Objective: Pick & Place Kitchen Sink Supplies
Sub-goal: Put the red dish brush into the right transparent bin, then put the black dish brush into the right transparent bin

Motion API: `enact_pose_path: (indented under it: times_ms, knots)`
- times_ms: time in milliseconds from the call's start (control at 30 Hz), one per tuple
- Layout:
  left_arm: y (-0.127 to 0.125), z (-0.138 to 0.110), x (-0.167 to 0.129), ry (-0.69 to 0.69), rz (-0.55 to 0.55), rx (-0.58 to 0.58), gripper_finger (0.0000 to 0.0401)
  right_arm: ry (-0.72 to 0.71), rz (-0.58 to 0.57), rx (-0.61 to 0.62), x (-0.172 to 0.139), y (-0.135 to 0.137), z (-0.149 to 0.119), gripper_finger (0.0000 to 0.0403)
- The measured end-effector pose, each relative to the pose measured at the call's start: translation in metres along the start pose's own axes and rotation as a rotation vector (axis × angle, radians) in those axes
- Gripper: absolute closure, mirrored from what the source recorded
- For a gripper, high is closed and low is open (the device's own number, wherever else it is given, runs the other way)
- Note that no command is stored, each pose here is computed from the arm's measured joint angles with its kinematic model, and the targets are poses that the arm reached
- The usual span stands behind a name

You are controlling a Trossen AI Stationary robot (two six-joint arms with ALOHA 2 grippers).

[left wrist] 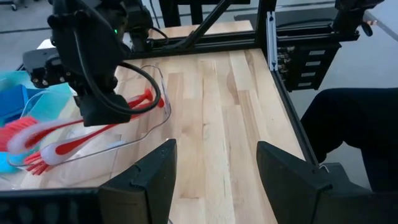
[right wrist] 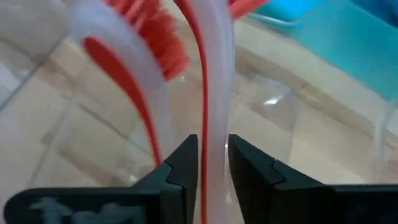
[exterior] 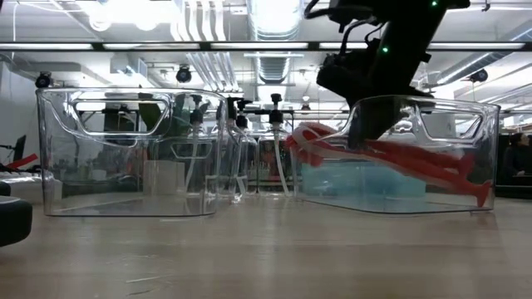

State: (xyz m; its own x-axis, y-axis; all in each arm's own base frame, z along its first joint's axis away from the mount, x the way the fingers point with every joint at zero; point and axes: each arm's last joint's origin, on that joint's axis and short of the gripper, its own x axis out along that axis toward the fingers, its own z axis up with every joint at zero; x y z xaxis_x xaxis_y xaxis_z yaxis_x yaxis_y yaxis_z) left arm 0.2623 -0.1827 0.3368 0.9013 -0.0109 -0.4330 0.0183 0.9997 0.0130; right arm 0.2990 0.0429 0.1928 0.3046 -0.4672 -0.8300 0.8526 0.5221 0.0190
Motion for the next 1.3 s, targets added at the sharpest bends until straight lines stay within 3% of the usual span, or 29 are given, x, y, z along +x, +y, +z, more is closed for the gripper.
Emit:
enact_pose_path:
  times_ms: [367, 533, 900, 1033, 1300]
  knots:
    - [0.0, 0.0, 0.0, 0.0, -0.001, -0.003, 0.0188, -0.029, 0.076, -0.085, -0.014, 0.013, 0.015, 0.0202]
    - [-0.003, -0.005, -0.002, 0.036, -0.012, 0.01, 0.0188, -0.08, 0.124, -0.157, -0.031, 0.025, 0.022, 0.0171]
    - [-0.013, -0.028, -0.016, 0.202, -0.008, 0.041, 0.0188, -0.255, 0.172, -0.309, -0.071, 0.047, 0.012, 0.016]
    - [-0.012, -0.045, -0.02, 0.302, 0.032, -0.035, 0.0188, -0.295, 0.209, -0.338, -0.086, 0.054, 0.006, 0.0166]
    - [-0.021, -0.084, -0.022, 0.478, -0.029, -0.129, 0.0188, -0.318, 0.276, -0.399, -0.101, 0.062, -0.006, 0.0172]
